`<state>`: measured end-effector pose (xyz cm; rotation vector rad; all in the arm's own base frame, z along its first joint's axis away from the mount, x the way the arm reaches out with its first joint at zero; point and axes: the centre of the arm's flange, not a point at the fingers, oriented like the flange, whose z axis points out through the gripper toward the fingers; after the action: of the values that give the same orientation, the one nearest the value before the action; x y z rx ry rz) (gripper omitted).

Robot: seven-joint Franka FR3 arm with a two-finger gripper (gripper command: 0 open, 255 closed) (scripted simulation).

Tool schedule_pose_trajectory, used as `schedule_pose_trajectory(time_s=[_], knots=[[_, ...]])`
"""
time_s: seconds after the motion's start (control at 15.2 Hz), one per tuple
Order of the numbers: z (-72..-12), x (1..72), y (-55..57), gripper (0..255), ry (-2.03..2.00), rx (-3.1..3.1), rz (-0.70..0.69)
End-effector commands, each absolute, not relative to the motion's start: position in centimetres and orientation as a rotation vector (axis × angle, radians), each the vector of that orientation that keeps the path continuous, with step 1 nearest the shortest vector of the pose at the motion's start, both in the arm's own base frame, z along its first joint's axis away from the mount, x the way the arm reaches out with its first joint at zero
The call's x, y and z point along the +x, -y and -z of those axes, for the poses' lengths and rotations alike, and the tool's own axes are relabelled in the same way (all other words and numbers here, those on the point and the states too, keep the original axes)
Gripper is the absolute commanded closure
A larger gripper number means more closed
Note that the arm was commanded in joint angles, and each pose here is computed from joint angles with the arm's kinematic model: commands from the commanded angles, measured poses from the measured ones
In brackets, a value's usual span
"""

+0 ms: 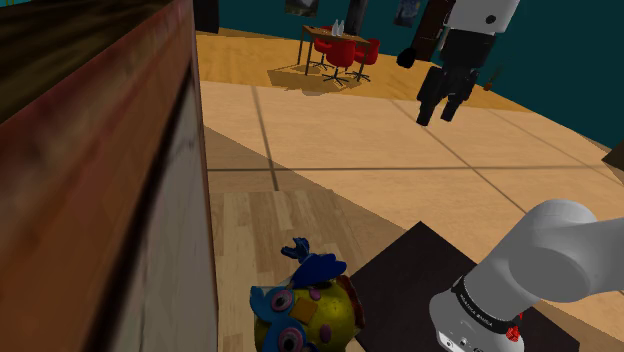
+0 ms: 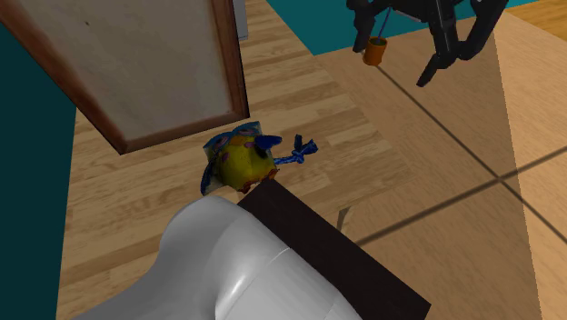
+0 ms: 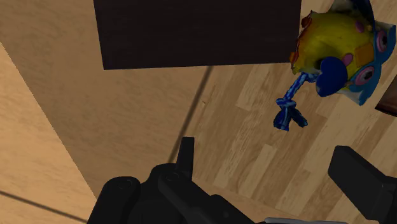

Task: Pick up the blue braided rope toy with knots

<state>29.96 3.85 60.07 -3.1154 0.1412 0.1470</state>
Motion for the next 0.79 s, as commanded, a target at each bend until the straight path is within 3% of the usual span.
schedule_pose_trajectory(time_s=[0.0,0.73], knots=[[-60.1,30.0,-3.8,0,-0.141,-3.115,-0.147],[-47.3,32.8,-10.6,0,-0.208,-3.127,-0.193]])
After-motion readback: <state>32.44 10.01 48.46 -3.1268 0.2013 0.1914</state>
